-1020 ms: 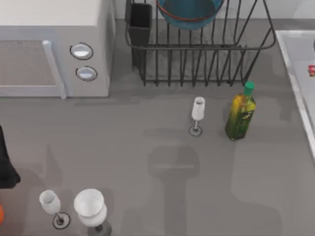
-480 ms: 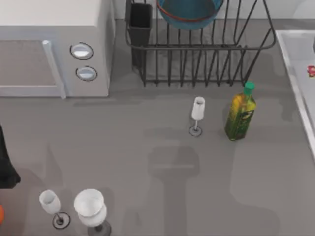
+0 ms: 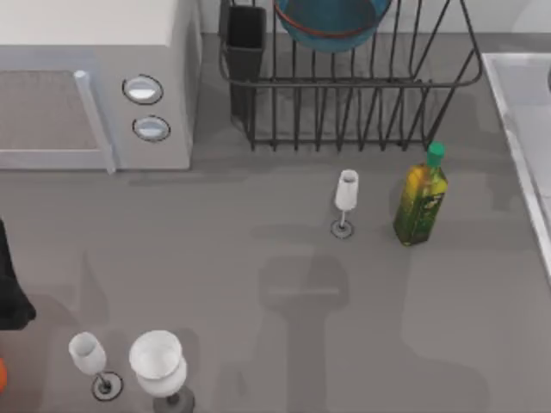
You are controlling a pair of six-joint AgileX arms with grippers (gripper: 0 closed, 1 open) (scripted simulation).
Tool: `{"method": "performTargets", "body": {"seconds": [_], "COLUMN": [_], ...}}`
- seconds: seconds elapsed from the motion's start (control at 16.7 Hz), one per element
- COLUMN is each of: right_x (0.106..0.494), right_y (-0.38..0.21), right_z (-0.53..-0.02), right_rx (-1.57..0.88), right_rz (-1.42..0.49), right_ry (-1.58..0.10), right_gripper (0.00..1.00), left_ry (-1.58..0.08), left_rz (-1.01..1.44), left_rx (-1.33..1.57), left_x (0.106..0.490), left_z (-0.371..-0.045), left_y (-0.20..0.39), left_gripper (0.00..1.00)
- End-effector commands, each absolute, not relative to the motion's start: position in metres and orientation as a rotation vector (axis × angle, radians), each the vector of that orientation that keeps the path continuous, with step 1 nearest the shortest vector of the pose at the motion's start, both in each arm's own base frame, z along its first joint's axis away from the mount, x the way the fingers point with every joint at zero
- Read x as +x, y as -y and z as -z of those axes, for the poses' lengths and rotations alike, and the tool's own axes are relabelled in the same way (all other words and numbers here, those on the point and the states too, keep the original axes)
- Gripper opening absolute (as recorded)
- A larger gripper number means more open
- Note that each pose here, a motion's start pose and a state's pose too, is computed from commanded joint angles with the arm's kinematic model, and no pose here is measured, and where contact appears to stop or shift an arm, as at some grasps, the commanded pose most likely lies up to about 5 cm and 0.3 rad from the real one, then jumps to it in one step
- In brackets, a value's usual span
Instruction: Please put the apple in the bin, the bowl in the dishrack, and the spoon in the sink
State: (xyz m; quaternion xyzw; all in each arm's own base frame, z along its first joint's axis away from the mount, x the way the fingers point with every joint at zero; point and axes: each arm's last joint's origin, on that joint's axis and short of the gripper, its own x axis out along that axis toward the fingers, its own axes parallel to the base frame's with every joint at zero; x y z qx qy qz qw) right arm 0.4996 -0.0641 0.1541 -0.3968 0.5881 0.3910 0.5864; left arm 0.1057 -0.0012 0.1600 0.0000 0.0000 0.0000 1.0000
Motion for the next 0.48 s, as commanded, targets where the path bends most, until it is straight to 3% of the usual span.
{"method": "performTargets", "body": {"seconds": [0.12,0.48], "right_x": [0.4996,0.4996], "right_y": [0.0641,0.0641], "right_z": [-0.1541,-0.1541], "right_rx": [-0.925,-0.925], "right_rz": [-0.912,-0.912], "right_ry": [-1.371,-1.371], "right_gripper": [0.98,1.00], "left_ry": [0.000,0.000], "left_rz": [0.000,0.000], "left_rx": [0.000,0.000], "left_x": [0.1057,0.1057], "left_z": [-0.1600,-0.1600], "left_y": [0.0012,0.0012], "left_gripper": [1.00,1.00]}}
